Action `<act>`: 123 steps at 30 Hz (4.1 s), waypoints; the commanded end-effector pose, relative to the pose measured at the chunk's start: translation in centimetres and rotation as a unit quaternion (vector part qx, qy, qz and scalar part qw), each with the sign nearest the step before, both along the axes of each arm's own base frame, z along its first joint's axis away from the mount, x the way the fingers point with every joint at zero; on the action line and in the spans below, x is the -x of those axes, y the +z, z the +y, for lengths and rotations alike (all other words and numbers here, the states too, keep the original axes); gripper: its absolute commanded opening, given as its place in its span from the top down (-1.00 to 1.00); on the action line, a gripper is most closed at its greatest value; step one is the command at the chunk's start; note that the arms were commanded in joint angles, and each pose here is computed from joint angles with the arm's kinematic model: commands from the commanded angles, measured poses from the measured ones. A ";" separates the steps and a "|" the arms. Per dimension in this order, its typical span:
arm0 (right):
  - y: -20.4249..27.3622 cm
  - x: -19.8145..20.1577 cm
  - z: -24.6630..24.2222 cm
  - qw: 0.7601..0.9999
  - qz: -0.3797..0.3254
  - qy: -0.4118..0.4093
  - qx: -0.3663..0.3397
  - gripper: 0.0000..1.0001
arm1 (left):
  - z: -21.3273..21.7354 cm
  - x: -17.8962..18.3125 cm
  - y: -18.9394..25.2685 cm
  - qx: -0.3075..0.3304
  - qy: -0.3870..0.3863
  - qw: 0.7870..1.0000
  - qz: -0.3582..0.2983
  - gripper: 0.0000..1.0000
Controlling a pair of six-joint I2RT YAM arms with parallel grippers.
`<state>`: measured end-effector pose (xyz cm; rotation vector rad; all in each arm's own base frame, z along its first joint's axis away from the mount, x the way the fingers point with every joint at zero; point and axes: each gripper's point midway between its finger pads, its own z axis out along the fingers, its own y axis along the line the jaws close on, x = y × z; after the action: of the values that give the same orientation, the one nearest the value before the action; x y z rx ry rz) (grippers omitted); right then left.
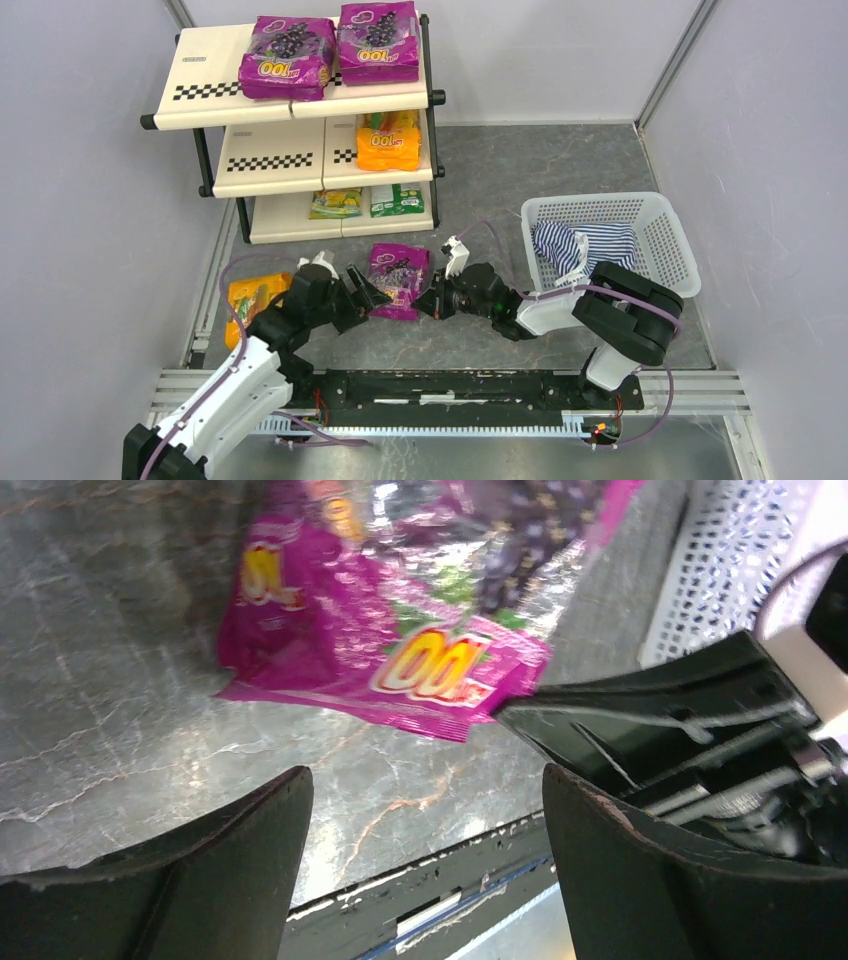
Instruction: Place and organize the candy bags onto the shelf
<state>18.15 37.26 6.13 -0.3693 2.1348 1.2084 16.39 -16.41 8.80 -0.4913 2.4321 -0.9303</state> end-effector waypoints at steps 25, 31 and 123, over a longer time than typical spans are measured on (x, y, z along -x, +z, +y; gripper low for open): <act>0.1 0.2 0.4 0.999 -0.024 0.036 0.010 0.52 | -3.0 -4.6 -3.7 0.088 0.118 0.984 0.102 -0.90; -1.3 -0.1 0.0 0.996 -0.044 0.052 0.064 -0.05 | -2.9 -4.7 -3.8 0.078 0.104 0.987 0.091 -0.79; 3.0 1.0 7.3 0.611 -0.685 0.314 0.243 -0.12 | 4.8 -3.3 -1.1 0.038 0.134 0.988 0.072 -1.00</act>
<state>16.31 43.48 7.83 -1.7626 0.8553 0.2544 19.42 -10.97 7.10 -0.9154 2.4100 -0.8336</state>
